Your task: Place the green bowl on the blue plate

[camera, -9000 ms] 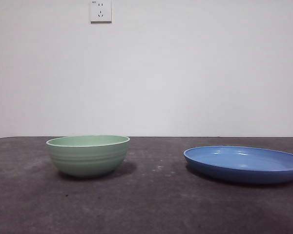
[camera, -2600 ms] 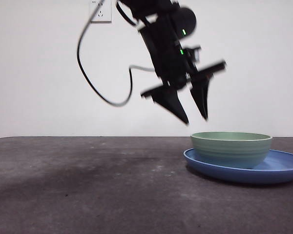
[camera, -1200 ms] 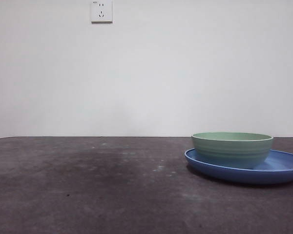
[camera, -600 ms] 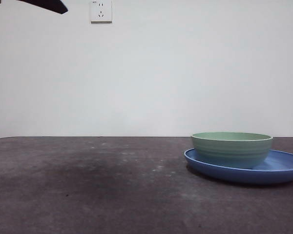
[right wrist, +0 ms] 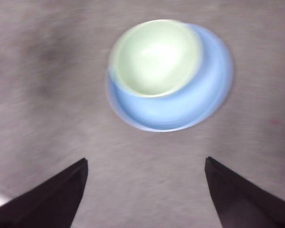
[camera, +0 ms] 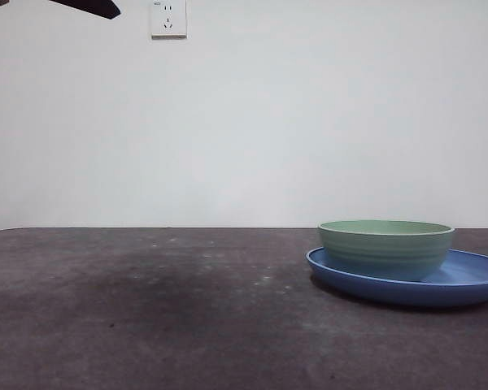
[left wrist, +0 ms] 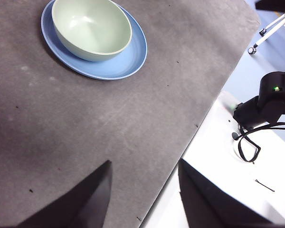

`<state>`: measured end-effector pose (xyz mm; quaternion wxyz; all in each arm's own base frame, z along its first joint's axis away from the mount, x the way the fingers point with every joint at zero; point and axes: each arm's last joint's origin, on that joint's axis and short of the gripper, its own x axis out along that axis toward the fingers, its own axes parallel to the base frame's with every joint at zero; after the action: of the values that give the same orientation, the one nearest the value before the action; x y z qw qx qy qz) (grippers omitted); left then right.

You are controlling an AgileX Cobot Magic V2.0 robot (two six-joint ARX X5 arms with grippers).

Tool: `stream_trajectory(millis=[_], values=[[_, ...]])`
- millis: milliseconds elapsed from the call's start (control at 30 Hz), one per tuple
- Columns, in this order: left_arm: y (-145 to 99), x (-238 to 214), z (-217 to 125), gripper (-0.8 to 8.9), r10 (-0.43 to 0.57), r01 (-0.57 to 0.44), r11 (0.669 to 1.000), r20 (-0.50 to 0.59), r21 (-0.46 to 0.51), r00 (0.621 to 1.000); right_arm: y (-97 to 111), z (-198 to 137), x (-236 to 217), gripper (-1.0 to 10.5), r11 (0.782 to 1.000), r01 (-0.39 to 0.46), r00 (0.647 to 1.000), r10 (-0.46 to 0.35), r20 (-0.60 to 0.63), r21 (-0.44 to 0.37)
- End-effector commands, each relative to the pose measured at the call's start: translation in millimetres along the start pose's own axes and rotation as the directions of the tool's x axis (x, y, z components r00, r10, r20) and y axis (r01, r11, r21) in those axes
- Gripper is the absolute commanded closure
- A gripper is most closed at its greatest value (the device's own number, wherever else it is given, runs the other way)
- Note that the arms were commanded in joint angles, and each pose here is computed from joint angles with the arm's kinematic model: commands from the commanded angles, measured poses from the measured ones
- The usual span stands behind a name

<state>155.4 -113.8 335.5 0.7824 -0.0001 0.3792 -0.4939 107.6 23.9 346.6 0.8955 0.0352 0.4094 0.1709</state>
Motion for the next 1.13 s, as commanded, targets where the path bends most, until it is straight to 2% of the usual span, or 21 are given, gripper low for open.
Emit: stream_trajectory(millis=[33,67,267,333,467,600,767,833,900,1133], values=[[-1.3,0.2,3.6,5.88,-0.008,0.007,1.0,0.011,0.025,1.0,-4.5,10.2,3.0,5.7,0.993,0.102,0.994,-0.104,0.022,0.067],[-1.3,0.2,3.6,5.88,-0.008,0.007,1.0,0.011,0.025,1.0,-7.0,13.2,6.5,5.7,0.989,0.126,0.991,-0.128,0.023,0.077],[-1.3,0.2,3.5,5.88,-0.008,0.007,1.0,0.01,0.025,1.0,-28.3,26.6,44.9,5.7,0.976,0.157,0.988,-0.155,-0.028,0.149],[-1.3,0.2,3.5,5.88,-0.008,0.007,1.0,0.01,0.025,1.0,-38.1,28.3,60.9,5.7,0.974,0.144,0.989,-0.136,-0.056,0.177],[-1.3,0.2,3.5,5.88,-0.008,0.007,1.0,0.01,0.028,1.0,-62.8,29.9,97.5,5.7,0.967,0.061,0.997,-0.045,-0.07,0.249],[-1.3,0.2,3.5,5.88,-0.008,0.007,1.0,0.01,0.028,1.0,-81.2,29.1,124.7,5.7,0.953,0.081,0.992,-0.048,-0.118,0.293],[-1.3,0.2,3.6,5.88,-0.008,0.007,1.0,0.011,0.028,1.0,-93.4,32.1,153.3,5.8,0.952,0.032,0.99,0.012,-0.14,0.304],[-1.3,0.2,3.6,5.88,-0.008,0.007,1.0,0.011,0.028,1.0,-97.0,33.5,163.3,6.2,0.952,0.015,0.99,0.028,-0.137,0.307],[-1.3,0.2,3.5,5.88,-0.008,0.007,1.0,0.01,0.028,1.0,-100.7,33.8,173.8,6.6,0.951,0.016,0.989,0.03,-0.144,0.308],[-1.3,0.2,3.5,5.88,-0.008,0.007,1.0,0.01,0.027,1.0,-112.8,29.8,204.2,6.6,0.946,0.022,0.982,0.039,-0.183,0.322]])
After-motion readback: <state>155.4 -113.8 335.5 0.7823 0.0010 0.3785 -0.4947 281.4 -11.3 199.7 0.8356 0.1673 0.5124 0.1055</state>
